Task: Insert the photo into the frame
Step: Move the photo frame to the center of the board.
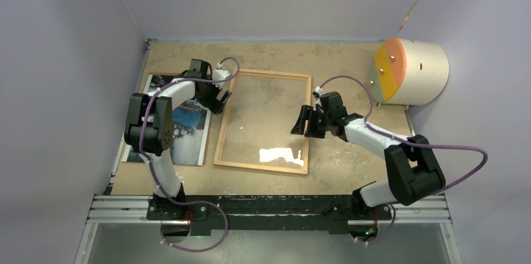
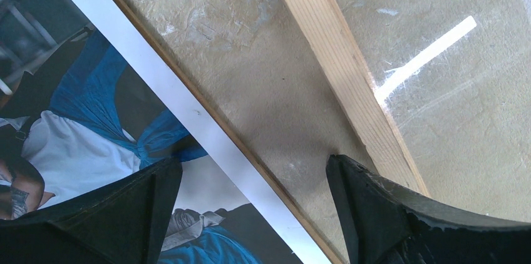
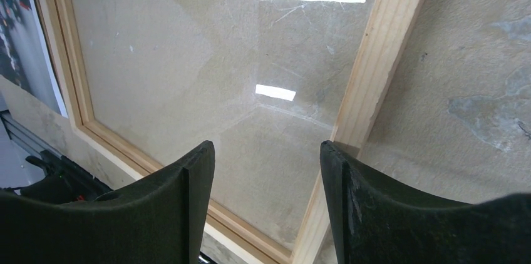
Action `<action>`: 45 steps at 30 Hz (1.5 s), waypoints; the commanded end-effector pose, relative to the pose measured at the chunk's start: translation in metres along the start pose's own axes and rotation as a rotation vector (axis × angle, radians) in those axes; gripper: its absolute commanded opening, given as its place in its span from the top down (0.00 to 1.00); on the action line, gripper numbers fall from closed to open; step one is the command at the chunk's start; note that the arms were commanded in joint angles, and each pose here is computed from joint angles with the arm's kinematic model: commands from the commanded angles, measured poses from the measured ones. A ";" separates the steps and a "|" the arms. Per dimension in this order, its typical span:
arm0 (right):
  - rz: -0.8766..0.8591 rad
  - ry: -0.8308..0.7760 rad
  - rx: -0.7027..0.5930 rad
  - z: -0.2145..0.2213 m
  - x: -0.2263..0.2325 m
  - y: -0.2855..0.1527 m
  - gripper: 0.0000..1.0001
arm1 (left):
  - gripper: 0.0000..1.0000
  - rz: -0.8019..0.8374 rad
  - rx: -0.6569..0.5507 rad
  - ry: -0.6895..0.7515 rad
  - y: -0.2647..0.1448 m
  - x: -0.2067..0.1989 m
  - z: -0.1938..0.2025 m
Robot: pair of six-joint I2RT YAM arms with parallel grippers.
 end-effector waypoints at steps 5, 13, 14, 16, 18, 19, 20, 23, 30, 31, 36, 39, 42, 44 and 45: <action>0.014 0.024 0.060 0.011 -0.005 0.011 0.35 | 0.07 0.035 0.068 -0.001 0.011 -0.007 0.019; 0.026 -0.006 0.032 0.001 0.001 0.003 0.35 | 0.07 0.038 0.065 -0.001 0.009 -0.007 0.018; 0.025 -0.015 0.023 -0.003 0.003 0.000 0.35 | 0.07 0.042 0.065 0.000 0.009 -0.007 0.018; 0.029 -0.038 -0.001 -0.012 0.008 -0.008 0.34 | 0.07 0.055 0.062 -0.003 0.007 -0.009 0.017; 0.021 -0.060 -0.028 -0.023 0.016 -0.016 0.32 | 0.07 0.077 0.057 -0.011 0.006 -0.013 0.016; 0.009 -0.074 -0.043 -0.029 0.020 -0.021 0.31 | 0.07 0.091 0.056 -0.011 0.006 -0.016 0.016; -0.005 -0.088 -0.060 -0.037 0.026 -0.026 0.30 | 0.07 0.100 0.054 -0.003 0.006 -0.021 0.015; -0.046 -0.115 -0.099 -0.053 0.040 -0.039 0.08 | 0.07 0.116 0.041 0.009 0.007 -0.031 0.007; -0.272 -0.089 -0.227 -0.086 0.077 -0.056 0.01 | 0.06 0.163 -0.015 0.016 -0.013 -0.034 -0.029; -0.295 -0.083 -0.251 -0.096 0.082 -0.053 0.01 | 0.06 0.157 -0.027 0.024 -0.021 -0.032 -0.036; -0.194 -0.173 -0.222 -0.123 0.132 -0.010 0.02 | 0.05 0.075 -0.131 -0.012 -0.078 0.014 -0.059; -0.195 -0.199 -0.207 -0.122 0.169 0.025 0.07 | 0.05 -0.061 -0.154 -0.085 -0.109 0.069 -0.054; -0.206 -0.239 -0.189 -0.118 0.211 0.058 0.08 | 0.07 -0.296 -0.143 -0.145 -0.132 0.121 -0.040; -0.183 -0.261 -0.154 -0.108 0.229 0.088 0.09 | 0.09 -0.462 -0.127 -0.163 -0.142 0.147 -0.029; -0.176 -0.274 -0.147 -0.104 0.239 0.098 0.09 | 0.11 -0.537 -0.117 -0.173 -0.146 0.158 -0.022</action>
Point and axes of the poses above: each gripper's point midway between its finger pads, its own y axis out along the fingers, its own x axis along the line the jaws close on, z = x × y, the point moved 9 cm from there along -y, back along the fingers, and after that the axes turned 8 degrees about -y, right-handed, at the moved point
